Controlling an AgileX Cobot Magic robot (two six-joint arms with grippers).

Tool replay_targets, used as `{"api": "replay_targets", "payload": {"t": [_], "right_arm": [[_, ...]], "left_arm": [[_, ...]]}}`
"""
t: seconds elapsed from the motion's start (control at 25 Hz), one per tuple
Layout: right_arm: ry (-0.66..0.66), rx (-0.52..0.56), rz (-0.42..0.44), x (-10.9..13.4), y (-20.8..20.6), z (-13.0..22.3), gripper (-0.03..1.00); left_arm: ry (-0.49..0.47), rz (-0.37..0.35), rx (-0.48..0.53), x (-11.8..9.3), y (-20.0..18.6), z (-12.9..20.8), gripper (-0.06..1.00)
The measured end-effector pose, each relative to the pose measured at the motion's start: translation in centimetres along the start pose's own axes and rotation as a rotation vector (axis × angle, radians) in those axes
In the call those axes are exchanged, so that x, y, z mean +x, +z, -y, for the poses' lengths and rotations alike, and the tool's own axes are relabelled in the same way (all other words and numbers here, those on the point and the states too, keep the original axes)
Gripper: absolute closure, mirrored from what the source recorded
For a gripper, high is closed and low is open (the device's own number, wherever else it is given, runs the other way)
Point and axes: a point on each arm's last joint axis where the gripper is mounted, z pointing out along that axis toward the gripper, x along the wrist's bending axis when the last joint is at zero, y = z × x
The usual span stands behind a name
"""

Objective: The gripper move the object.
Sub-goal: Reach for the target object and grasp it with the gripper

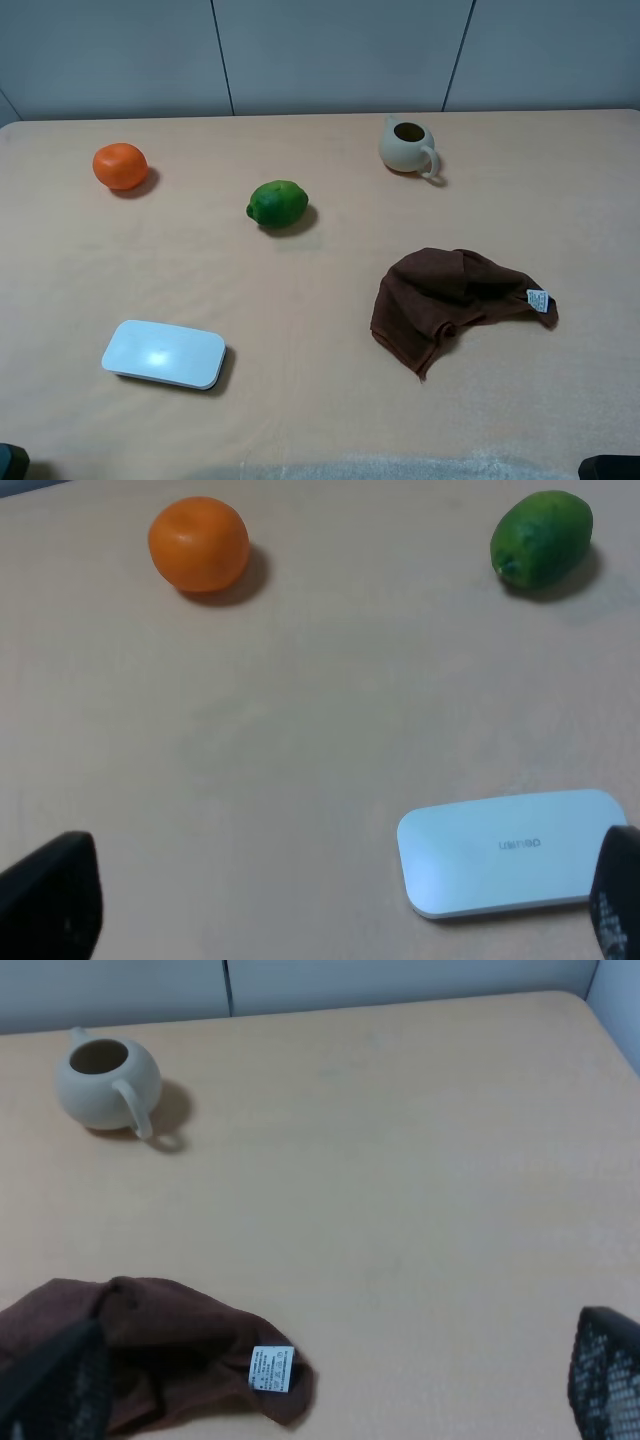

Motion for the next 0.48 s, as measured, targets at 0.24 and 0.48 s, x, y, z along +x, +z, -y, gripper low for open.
{"api": "replay_targets", "payload": {"t": [0.24,0.48], "right_arm": [[0.000,0.000,0.000,0.00,0.00,0.00,0.27],[0.001,0.000,-0.002,0.02,0.00,0.00,0.27]], "left_arm": [[0.000,0.000,0.000,0.00,0.00,0.00,-0.05],[0.000,0.000,0.000,0.00,0.00,0.00,-0.05]]}}
